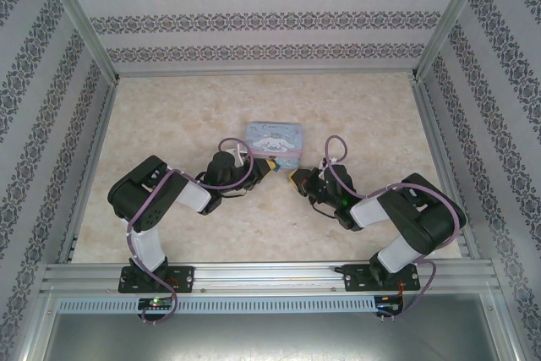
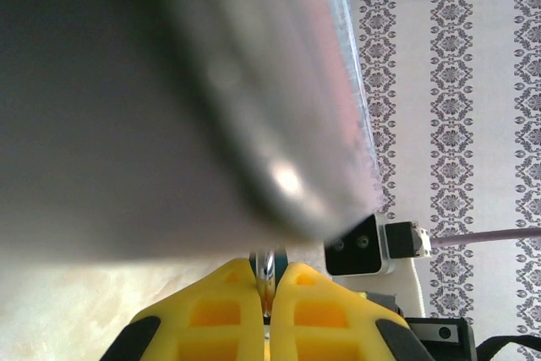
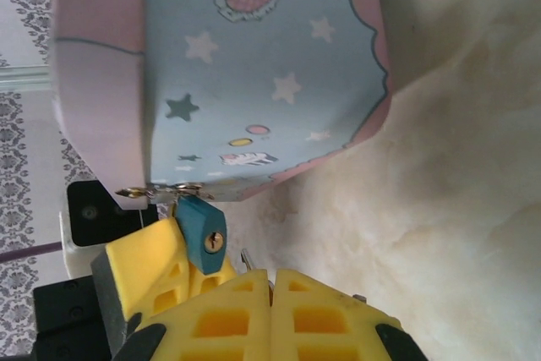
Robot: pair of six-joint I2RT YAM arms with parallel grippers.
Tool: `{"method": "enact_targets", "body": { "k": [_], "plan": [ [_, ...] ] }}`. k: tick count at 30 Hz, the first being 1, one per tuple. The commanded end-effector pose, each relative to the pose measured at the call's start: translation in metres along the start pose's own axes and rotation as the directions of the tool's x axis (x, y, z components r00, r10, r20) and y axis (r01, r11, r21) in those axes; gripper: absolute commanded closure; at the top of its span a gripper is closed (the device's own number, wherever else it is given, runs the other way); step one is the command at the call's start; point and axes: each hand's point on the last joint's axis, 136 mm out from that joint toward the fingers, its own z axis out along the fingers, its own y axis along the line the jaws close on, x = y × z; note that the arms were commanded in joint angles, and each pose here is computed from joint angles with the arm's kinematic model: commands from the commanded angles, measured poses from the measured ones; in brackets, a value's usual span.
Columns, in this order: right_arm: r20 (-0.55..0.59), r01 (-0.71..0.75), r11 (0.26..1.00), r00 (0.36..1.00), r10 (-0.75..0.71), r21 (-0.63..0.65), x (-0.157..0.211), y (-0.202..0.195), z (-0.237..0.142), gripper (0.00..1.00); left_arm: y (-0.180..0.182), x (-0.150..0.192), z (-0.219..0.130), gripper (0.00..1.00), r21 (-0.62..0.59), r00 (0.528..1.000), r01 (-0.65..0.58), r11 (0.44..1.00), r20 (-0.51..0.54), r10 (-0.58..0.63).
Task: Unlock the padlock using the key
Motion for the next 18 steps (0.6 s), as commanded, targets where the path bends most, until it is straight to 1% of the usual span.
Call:
{"method": "enact_targets", "body": {
  "k": [1,18],
  "plan": [
    [0.022,0.009,0.999,1.000,-0.008,-0.043,-0.002,0.014,0.006,1.00,-0.019,0.002,0.000,1.00,0.080,0.999,-0.035,0.996,0.006,0.034],
    [0.009,-0.014,0.999,1.000,0.015,-0.052,0.000,0.012,0.017,1.00,-0.016,0.002,0.001,1.00,0.078,0.999,-0.034,0.996,0.004,0.034]
  ]
}}
